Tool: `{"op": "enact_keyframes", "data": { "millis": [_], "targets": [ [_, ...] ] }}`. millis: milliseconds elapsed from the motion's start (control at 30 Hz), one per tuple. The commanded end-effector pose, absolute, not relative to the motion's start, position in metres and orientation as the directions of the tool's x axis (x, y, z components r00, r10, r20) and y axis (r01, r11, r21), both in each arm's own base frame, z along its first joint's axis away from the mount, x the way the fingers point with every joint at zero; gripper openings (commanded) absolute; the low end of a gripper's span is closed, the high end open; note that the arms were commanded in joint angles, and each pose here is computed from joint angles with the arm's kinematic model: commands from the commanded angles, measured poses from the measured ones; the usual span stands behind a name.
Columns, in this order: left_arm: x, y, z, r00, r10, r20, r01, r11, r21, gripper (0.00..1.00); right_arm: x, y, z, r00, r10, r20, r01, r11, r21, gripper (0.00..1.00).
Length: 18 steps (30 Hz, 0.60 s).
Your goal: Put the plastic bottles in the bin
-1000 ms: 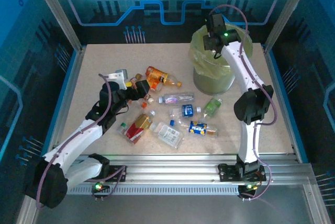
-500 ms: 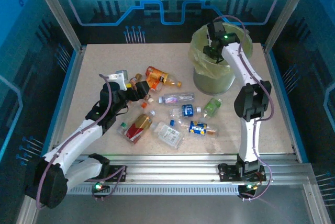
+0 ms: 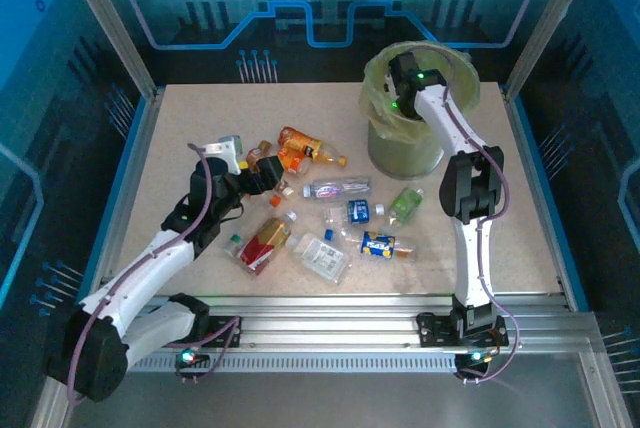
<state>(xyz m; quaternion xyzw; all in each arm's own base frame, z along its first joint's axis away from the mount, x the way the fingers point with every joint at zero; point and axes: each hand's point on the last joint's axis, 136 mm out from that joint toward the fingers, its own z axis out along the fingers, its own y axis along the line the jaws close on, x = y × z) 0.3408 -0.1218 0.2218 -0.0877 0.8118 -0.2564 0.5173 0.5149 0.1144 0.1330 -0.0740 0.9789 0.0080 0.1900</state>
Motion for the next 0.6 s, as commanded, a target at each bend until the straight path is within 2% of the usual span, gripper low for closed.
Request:
{"op": "enact_keyframes", "data": {
  "millis": [0, 567],
  "targets": [
    [0.338, -0.110, 0.225, -0.424, -0.406, -0.810, 0.093, 0.870, -0.485, 0.99, 0.513, 0.131, 0.138, -0.915, -0.141, -0.379, -0.175, 0.983, 0.057, 0.37],
    [0.341, -0.110, 0.224, -0.427, -0.409, -0.807, 0.085, 0.870, -0.486, 0.99, 0.493, 0.181, 0.157, -0.901, -0.183, -0.393, -0.248, 0.961, 0.121, 0.44]
  ]
}}
